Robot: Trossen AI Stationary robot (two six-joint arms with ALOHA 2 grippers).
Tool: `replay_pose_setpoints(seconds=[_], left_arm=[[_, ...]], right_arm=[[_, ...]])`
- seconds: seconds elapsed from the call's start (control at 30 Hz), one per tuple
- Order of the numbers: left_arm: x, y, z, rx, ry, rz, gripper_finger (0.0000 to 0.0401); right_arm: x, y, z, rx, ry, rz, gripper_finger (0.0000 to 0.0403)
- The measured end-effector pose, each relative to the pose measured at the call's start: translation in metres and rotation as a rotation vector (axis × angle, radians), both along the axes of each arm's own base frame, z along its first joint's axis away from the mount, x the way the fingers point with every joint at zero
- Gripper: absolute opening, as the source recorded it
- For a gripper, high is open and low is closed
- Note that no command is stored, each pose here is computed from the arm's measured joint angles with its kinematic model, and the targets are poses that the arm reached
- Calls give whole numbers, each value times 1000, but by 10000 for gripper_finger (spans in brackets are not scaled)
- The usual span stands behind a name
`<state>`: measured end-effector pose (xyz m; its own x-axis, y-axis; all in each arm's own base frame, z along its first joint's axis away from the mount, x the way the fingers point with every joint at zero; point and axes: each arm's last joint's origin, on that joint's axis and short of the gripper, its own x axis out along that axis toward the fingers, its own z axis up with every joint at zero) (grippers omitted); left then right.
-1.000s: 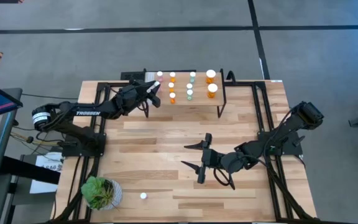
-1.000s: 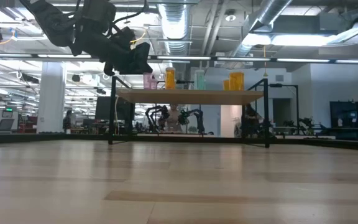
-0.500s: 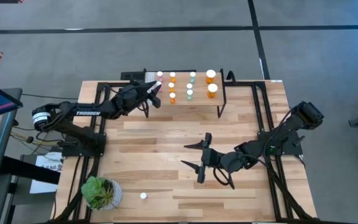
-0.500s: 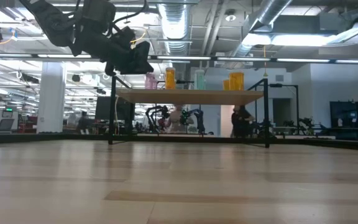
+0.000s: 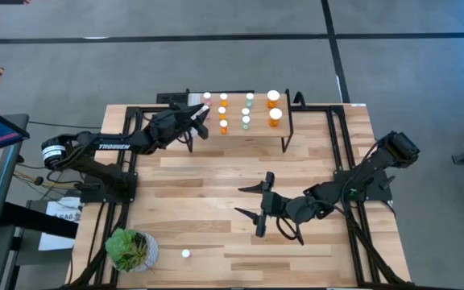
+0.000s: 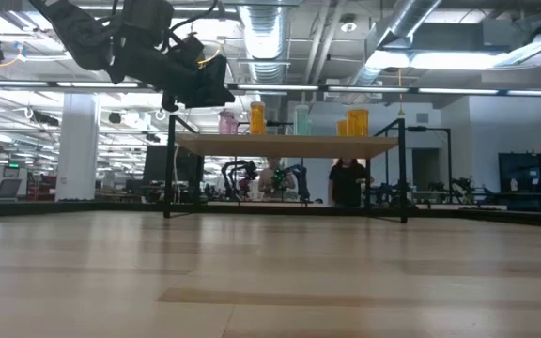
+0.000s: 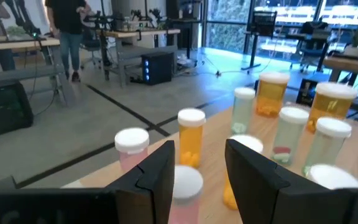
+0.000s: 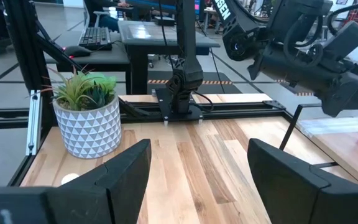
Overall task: Pick and place medicine bottles onto shelf by color
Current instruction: Put the small pink pill bottle on the shelf aligned with the other small pink pill bottles
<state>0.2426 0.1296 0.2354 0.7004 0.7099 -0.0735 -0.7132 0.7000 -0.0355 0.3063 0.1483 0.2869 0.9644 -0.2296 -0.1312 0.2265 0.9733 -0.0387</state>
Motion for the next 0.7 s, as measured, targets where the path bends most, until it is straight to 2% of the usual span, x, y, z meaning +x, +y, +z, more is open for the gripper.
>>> replay_pose_setpoints(seconds=[0.23,0.37,0.5,0.6,0.7], left_arm=[[-2,-3,8,33,-21,-20,129],[-11,-19,31,110,-58,-59,129],[-31,-47,62,164,-139,-130,129],[-47,-76,77,165,-164,-270,129],[-61,-109,82,148,-140,-490,129]], right_arm=[[0,0,-1,-5,9,0,290],[0,0,-2,-9,17,0,290],[0,0,-2,-12,21,0,290],[0,0,-2,-12,20,0,290],[-1,0,-2,-12,20,1,290]])
